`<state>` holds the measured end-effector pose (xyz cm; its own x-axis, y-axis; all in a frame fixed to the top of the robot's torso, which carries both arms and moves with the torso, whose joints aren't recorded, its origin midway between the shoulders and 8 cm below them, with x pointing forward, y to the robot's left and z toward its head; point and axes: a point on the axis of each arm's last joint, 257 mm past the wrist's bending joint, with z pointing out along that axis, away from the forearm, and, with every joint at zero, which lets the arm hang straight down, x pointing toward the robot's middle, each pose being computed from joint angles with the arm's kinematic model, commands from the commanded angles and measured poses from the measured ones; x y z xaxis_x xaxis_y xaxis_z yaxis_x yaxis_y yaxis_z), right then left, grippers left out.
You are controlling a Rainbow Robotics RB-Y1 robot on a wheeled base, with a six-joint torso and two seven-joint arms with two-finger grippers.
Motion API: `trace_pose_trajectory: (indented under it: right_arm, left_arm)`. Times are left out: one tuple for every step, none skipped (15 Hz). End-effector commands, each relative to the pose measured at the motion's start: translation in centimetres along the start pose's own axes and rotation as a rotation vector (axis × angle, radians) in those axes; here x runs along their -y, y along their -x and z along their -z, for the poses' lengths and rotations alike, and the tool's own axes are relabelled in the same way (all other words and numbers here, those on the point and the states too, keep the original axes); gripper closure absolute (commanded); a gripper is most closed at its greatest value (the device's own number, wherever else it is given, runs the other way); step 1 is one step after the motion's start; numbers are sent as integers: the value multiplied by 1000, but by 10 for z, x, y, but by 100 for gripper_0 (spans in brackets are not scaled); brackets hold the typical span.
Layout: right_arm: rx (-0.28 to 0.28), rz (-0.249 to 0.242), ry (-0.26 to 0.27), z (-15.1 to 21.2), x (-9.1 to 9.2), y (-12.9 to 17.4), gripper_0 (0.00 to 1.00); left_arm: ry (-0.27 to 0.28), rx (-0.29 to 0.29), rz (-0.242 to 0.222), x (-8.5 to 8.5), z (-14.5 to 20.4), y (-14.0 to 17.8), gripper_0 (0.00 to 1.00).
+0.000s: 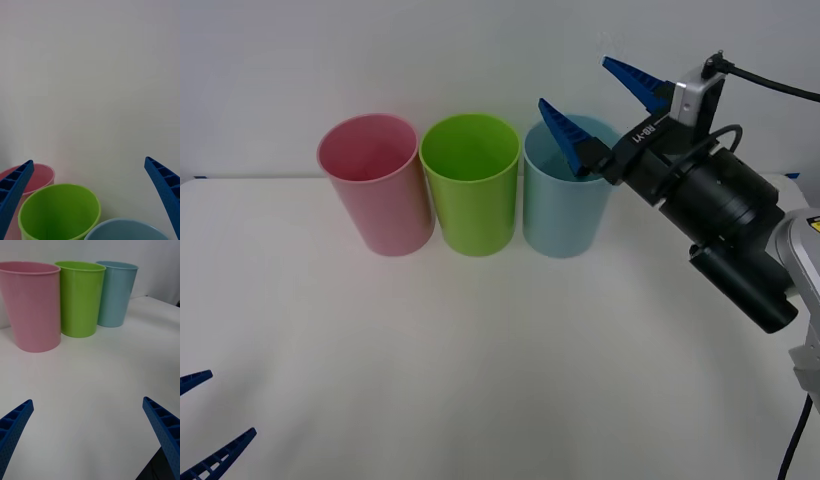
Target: Put cans in the blue bin and PET bottles in the pink bin and trash in the green bin.
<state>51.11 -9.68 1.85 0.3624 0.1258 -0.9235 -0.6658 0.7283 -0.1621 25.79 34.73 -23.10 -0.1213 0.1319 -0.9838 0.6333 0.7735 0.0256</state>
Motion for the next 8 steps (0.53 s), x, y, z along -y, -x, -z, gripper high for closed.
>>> trace_pose_trajectory:
  right_arm:
    - [10,-14,65,25,-11,8,0]
    - [2,-15,90,36,-16,6,0]
    - [-12,-14,109,49,-20,3,0]
    - [-28,-10,128,59,-24,-2,0]
    - [-54,-13,152,73,-31,-9,0]
    - [-82,-16,176,86,-37,-17,0]
    - [-103,-16,191,98,-42,-23,0]
    - [-126,-16,208,111,-46,-29,0]
  left_arm:
    - [0,0,0,0,0,0,0]
    - [0,0,0,0,0,0,0]
    - [0,0,0,0,0,0,0]
    - [0,0,0,0,0,0,0]
    - [0,0,0,0,0,0,0]
    - [0,0,0,0,0,0,0]
    - [0,0,0,0,0,0,0]
    - [0,0,0,0,0,0,0]
